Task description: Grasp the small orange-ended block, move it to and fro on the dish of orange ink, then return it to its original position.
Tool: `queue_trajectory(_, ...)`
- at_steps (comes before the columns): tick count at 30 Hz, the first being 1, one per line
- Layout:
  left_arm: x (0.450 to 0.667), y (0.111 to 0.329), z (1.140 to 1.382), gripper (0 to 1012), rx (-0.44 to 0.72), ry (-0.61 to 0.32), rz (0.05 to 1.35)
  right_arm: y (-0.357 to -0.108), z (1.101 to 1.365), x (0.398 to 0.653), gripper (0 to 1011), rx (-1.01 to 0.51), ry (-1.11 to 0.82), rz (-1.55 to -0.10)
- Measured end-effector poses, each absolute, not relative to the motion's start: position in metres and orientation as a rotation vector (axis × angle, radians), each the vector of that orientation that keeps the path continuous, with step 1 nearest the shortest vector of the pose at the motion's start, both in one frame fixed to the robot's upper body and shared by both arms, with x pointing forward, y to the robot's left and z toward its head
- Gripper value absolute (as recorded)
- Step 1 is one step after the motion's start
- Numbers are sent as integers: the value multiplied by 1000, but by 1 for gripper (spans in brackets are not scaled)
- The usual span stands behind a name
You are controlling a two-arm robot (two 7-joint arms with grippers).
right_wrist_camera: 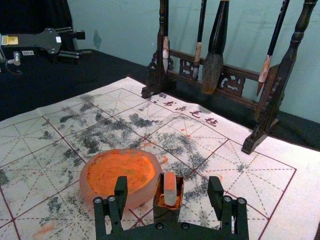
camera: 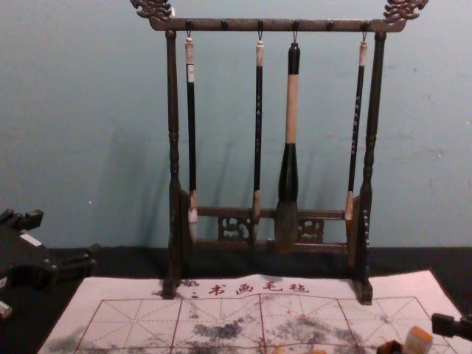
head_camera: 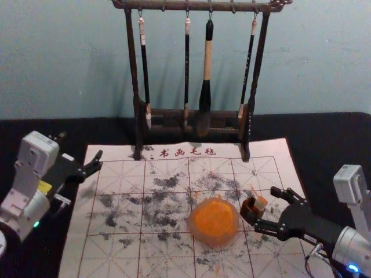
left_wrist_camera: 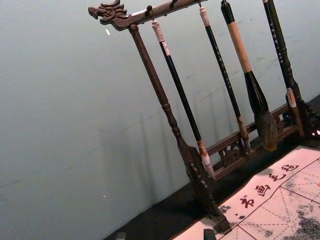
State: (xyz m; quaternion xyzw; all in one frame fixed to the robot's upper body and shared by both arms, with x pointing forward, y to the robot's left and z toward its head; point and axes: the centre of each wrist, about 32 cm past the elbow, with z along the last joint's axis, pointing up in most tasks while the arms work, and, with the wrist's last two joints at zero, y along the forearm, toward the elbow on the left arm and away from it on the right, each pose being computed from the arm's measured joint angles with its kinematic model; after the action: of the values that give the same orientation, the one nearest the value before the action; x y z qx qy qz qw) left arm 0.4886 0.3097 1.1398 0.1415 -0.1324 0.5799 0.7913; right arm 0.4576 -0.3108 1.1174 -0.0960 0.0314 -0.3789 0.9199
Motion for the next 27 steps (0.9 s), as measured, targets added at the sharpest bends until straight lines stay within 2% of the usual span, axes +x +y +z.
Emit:
queue_trajectory(5,489,310,1140,1001,304,-285,1248,-311,1118,458,1002,-198,63,-780)
queue_trajectory(9,489,310,1140,1001,304,-285,1248,-311,1118,458,942,-198,63,-781)
queue_trajectory(18,489,310,1140,1001,304,-285,1248,-311,1118,458,684,-198,61,-782)
queue_trajectory(19,489,310,1140,1002,304,-285,1248,-311,1118,458,684,-199,61,-782)
queue_trajectory(27,489,310,1140,1001,304,-285,1248,-311,1118,458,417,-198,61,-782)
